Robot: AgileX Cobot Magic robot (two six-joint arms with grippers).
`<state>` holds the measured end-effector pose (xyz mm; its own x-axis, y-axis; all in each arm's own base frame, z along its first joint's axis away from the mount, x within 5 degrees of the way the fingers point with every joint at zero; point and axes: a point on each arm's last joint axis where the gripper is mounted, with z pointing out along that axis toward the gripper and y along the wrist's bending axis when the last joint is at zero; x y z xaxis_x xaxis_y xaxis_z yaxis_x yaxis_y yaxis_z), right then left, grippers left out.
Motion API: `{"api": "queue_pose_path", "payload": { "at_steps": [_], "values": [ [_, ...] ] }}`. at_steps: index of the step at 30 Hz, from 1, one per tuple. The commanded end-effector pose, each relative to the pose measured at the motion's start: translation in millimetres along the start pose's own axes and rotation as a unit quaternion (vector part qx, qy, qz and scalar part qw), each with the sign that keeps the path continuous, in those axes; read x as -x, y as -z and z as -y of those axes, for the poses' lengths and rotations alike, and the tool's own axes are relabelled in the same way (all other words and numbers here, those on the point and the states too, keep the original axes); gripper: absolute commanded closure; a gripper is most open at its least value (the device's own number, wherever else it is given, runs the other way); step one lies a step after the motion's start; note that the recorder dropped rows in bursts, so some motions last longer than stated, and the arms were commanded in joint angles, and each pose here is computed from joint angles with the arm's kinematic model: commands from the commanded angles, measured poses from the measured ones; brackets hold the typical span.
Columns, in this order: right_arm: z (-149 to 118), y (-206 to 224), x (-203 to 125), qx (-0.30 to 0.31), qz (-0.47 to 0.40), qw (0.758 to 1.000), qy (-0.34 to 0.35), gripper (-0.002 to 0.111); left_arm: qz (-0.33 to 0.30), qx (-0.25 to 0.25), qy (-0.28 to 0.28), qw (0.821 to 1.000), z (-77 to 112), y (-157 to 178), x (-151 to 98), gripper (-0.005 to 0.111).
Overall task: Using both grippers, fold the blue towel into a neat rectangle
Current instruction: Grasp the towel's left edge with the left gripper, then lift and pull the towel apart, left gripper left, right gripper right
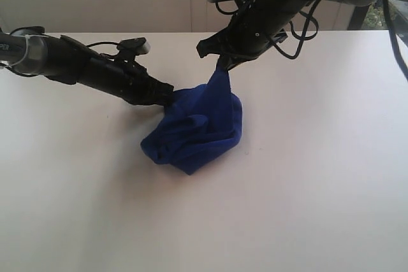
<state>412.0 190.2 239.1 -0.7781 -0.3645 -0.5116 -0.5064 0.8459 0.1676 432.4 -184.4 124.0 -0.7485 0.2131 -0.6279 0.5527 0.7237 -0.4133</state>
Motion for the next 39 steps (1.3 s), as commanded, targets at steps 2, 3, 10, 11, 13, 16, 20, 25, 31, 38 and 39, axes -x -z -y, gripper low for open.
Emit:
{"api": "queue_pose_path", "payload": {
  "at_steps": [2, 3, 10, 11, 13, 16, 20, 25, 31, 38, 39],
  "values": [
    [0.4, -2.0, -1.2, 0.000, -0.002, 1.000, -0.002, 0.108, 0.015, -0.023, -0.014, 1.000, 12.5, 22.7, 15.6, 0.107],
    [0.3, -2.0, -1.6, 0.000, -0.004, 1.000, -0.002, 0.108, 0.020, -0.026, -0.018, 0.999, 12.9, 30.6, 19.7, 0.107],
    [4.4, 11.2, -4.6, -0.034, -0.026, 0.999, -0.008, 0.108, -0.008, -0.016, -0.029, 0.999, 13.9, 97.9, 36.7, 0.107],
    [4.7, 14.8, -4.4, -0.040, -0.026, 0.999, -0.011, 0.108, -0.017, -0.012, -0.028, 0.999, 12.5, 107.3, 36.8, 0.107],
    [3.9, 23.5, -3.3, -0.046, -0.023, 0.999, -0.006, 0.108, -0.033, -0.014, -0.023, 0.999, 12.2, 123.0, 36.6, 0.107],
    [1.4, 34.2, -2.9, -0.046, -0.023, 0.999, -0.005, 0.108, -0.045, -0.024, -0.015, 0.999, 14.4, 145.6, 37.1, 0.107],
    [0.3, 46.9, -3.6, -0.056, -0.026, 0.998, -0.015, 0.108, -0.042, -0.018, -0.010, 0.999, 21.5, 166.7, 34.1, 0.107],
    [-0.7, 61.7, -2.7, -0.069, -0.019, 0.997, -0.022, 0.108, -0.047, 0.023, -0.031, 0.998, 35.8, 192.6, 25.1, 0.107],
    [-3.2, 85.0, -5.2, -0.084, -0.024, 0.996, -0.015, 0.108, -0.035, 0.054, -0.059, 0.996, 56.9, 223.1, 9.6, 0.107],
    [-4.7, 117.7, -7.2, -0.116, -0.009, 0.993, -0.010, 0.108, -0.020, 0.102, -0.083, 0.991, 82.1, 263.5, -4.5, 0.107],
    [-5.2, 121.5, -8.2, -0.118, -0.006, 0.993, -0.008, 0.108, -0.017, 0.109, -0.085, 0.990, 85.1, 268.9, -6.0, 0.107]
  ]
}}
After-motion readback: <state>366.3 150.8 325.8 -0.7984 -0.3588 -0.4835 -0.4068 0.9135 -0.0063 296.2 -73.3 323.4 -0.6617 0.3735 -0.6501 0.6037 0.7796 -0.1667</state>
